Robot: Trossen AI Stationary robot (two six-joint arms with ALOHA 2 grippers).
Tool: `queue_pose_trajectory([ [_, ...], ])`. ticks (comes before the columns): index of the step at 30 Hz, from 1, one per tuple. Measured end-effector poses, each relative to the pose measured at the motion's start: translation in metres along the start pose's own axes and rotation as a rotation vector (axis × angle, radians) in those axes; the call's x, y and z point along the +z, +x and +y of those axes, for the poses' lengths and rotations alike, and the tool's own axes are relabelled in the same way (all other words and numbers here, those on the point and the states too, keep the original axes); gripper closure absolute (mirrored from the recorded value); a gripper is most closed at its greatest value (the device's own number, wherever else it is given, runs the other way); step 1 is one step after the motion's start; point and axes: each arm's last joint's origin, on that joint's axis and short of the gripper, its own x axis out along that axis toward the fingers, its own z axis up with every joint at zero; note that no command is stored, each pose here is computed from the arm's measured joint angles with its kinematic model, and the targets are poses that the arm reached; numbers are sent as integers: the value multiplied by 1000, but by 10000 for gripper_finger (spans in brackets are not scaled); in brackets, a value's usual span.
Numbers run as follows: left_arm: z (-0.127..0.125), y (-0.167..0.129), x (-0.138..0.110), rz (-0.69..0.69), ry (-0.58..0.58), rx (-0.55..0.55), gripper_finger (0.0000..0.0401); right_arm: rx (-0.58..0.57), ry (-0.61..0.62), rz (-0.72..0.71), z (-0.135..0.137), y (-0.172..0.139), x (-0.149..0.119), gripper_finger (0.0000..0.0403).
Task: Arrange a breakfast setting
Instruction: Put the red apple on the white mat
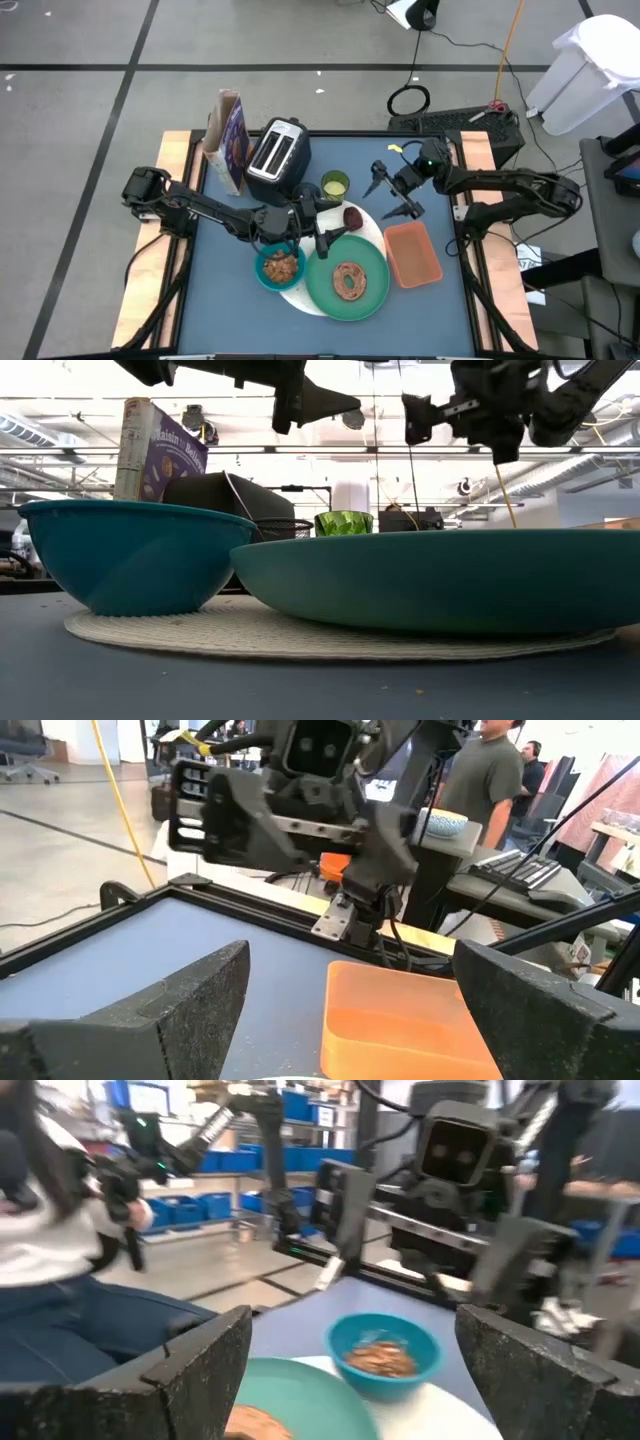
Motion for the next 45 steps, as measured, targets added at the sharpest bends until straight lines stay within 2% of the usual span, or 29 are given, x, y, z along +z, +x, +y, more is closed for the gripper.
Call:
queue_pose_trajectory([
  [7, 0, 0, 0, 1, 19, 0, 48, 59, 156, -4, 8, 11, 2, 60],
  [10, 0, 0, 0, 1, 19, 0, 48, 75, 268, 0, 10, 15, 3, 60],
  [13, 0, 0, 0, 2, 19, 0, 48, 47, 347, -3, 13, 22, 2, 60],
  [15, 0, 0, 0, 3, 19, 0, 48, 43, 345, -7, 17, 28, 3, 60],
  [18, 0, 0, 0, 3, 24, 0, 48, 62, 279, -17, 25, 36, 7, 60],
  [22, 0, 0, -2, 16, 31, 2, 48, -48, 206, -8, 34, 43, 14, 60],
  [25, 1, 0, -4, 43, 46, 7, 48, -206, 212, 97, 36, 44, 16, 60],
  [29, 2, 0, -7, 70, 60, 12, 48, -474, 225, 409, 39, 45, 15, 60],
  [31, 2, 0, -8, 79, 64, 14, 48, -556, 215, 527, 43, 47, 14, 60],
  [33, 2, 0, -8, 78, 64, 14, 48, -567, 214, 571, 46, 52, 10, 60],
  [37, 2, 0, -8, 82, 66, 14, 48, -519, 223, 608, 49, 64, 0, 60],
  [45, 2, 0, -9, 83, 66, 15, 48, -483, 200, 759, 43, 76, -32, 60],
])
